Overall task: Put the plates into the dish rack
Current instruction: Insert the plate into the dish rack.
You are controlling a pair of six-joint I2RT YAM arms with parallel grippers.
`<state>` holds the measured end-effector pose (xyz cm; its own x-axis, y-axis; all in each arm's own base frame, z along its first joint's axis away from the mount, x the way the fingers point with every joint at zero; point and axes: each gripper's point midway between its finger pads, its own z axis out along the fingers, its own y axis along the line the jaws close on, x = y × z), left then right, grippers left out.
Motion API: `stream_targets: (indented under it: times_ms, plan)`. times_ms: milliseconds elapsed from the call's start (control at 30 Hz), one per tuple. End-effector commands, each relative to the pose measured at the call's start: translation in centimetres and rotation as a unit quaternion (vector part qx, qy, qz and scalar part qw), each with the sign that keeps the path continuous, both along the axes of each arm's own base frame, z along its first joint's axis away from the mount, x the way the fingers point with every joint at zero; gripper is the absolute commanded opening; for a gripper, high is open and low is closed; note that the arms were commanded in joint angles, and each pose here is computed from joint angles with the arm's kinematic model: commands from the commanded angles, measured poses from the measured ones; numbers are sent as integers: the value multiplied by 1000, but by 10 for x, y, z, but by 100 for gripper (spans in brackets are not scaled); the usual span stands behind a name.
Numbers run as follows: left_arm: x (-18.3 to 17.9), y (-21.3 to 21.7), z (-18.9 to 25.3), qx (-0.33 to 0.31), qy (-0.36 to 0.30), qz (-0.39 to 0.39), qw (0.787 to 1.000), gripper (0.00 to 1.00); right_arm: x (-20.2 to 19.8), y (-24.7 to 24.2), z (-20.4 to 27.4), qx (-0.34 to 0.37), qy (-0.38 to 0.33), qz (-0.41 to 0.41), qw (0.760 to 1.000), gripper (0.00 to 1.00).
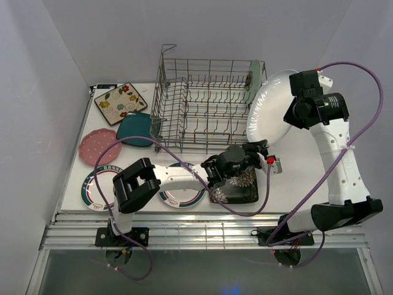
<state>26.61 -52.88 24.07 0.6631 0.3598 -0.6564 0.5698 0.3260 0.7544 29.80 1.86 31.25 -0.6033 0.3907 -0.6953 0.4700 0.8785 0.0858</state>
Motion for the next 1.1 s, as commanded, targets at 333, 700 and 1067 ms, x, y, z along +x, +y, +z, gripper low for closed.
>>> stream_targets:
  times_ms: [333, 700, 1067]
  plan:
    - [-17, 34, 114, -147, 10, -3, 989, 0, 50, 15, 39, 6, -67, 24, 997, 8]
    - [-24, 27, 111, -181, 88, 1, 980, 0, 76, 26, 40, -14, -48, 65, 997, 8]
    - [-45, 24, 140, -201, 152, -22, 967, 0, 87, 31, 55, -28, -58, 100, 993, 8]
